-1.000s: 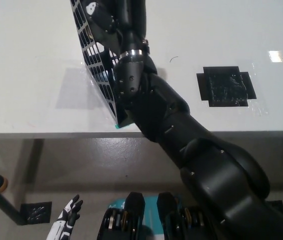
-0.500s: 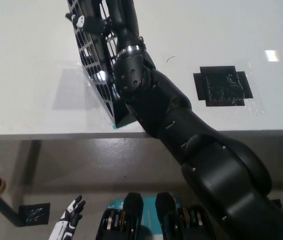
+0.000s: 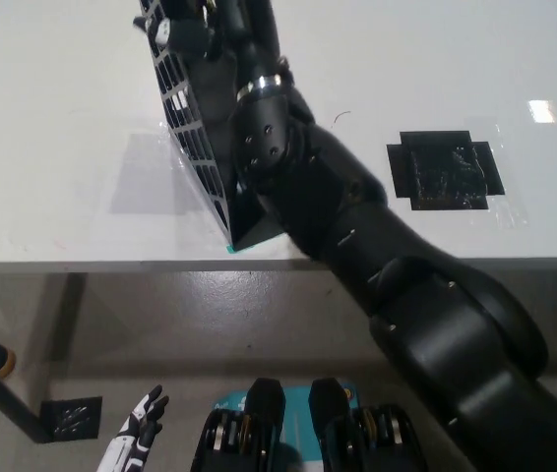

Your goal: A notebook is kept standing on the table on the right hand side and a black shelf is kept on the left hand side and the robot uses its right hand to grab the notebook and places it in the shelf

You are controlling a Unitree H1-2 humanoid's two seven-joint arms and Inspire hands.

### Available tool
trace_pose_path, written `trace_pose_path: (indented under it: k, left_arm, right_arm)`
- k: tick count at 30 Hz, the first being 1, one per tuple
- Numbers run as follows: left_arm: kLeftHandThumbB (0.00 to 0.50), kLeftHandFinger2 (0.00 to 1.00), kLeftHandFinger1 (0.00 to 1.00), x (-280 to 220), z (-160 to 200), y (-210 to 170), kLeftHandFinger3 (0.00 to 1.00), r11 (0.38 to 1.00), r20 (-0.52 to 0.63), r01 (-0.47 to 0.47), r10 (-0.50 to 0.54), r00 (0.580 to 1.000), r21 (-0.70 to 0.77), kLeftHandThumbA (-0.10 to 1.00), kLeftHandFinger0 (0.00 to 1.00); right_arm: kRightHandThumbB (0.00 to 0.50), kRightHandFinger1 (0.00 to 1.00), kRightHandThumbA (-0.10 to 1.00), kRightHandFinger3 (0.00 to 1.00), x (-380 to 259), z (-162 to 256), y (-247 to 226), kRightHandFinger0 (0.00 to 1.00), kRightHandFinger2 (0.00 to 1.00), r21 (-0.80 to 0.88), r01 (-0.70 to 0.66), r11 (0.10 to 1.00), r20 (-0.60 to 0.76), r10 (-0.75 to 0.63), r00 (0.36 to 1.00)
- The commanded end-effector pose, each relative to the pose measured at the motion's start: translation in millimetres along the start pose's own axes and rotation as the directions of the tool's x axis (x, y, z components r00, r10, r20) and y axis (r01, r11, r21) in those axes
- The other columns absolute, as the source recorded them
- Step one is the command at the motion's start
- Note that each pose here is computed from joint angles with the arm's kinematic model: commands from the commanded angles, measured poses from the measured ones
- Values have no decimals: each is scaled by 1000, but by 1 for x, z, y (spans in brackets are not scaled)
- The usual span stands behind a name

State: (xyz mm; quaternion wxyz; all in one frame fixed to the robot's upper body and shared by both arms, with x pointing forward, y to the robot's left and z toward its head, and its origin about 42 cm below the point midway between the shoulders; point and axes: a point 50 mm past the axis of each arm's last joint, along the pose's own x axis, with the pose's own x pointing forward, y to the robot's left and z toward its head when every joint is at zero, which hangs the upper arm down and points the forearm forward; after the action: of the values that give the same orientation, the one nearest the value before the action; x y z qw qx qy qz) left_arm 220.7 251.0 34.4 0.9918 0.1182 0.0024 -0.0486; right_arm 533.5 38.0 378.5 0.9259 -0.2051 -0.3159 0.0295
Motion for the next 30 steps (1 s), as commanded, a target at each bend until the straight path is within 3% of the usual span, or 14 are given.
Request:
trace_pose_path:
  k: [1,9,12,14,18,21,22,23,26,30]
  left_arm:
    - [168,1000,1000,-1,6,6,1000,1000,36,-1,0,999,10,1000,1000]
    - [181,1000,1000,6,8,12,1000,999,48,-3,1,999,41,1000,1000]
    - [193,1000,1000,9,9,14,1000,999,49,-2,1,999,36,1000,1000]
    - [202,1000,1000,11,9,15,1000,999,51,-2,0,999,38,1000,1000]
    - [237,1000,1000,13,11,16,1000,1000,52,1,-2,999,29,1000,1000]
    - [186,1000,1000,16,13,16,1000,1000,83,18,-18,996,3,1000,1000]
    - [159,1000,1000,17,14,17,1000,1000,93,20,-19,996,-4,1000,1000]
    - [169,1000,1000,19,15,17,1000,1000,97,21,-21,995,-5,1000,1000]
    - [220,1000,1000,23,18,18,1000,1000,108,19,-20,994,14,1000,1000]
    - [218,1000,1000,23,20,21,1000,1000,117,25,-25,993,3,1000,1000]
  right_arm:
    - [380,1000,1000,1000,41,64,-57,1000,1000,42,91,995,268,-99,958]
    - [359,1000,1000,1000,-11,135,-182,1000,1000,54,179,982,545,-179,819]
    - [422,1000,1000,1000,-68,141,-223,1000,1000,64,209,976,618,-204,759]
    - [428,1000,1000,1000,-101,137,-236,1000,1000,75,221,972,654,-215,725]
    - [480,1000,1000,1000,-158,126,-245,1000,1000,89,244,966,668,-239,704]
    - [498,1000,1000,1000,-212,117,-245,1000,1000,105,190,976,662,-211,720]
    - [476,1000,1000,1000,-228,115,-240,1000,1000,107,204,973,669,-222,709]
    - [477,1000,1000,1000,-239,112,-237,1000,1000,98,216,971,663,-226,714]
    - [389,1000,1000,1000,-274,93,-229,1000,1000,94,160,983,636,-182,750]
    - [337,1000,1000,1000,-308,63,-216,1000,1000,88,167,982,562,-187,806]
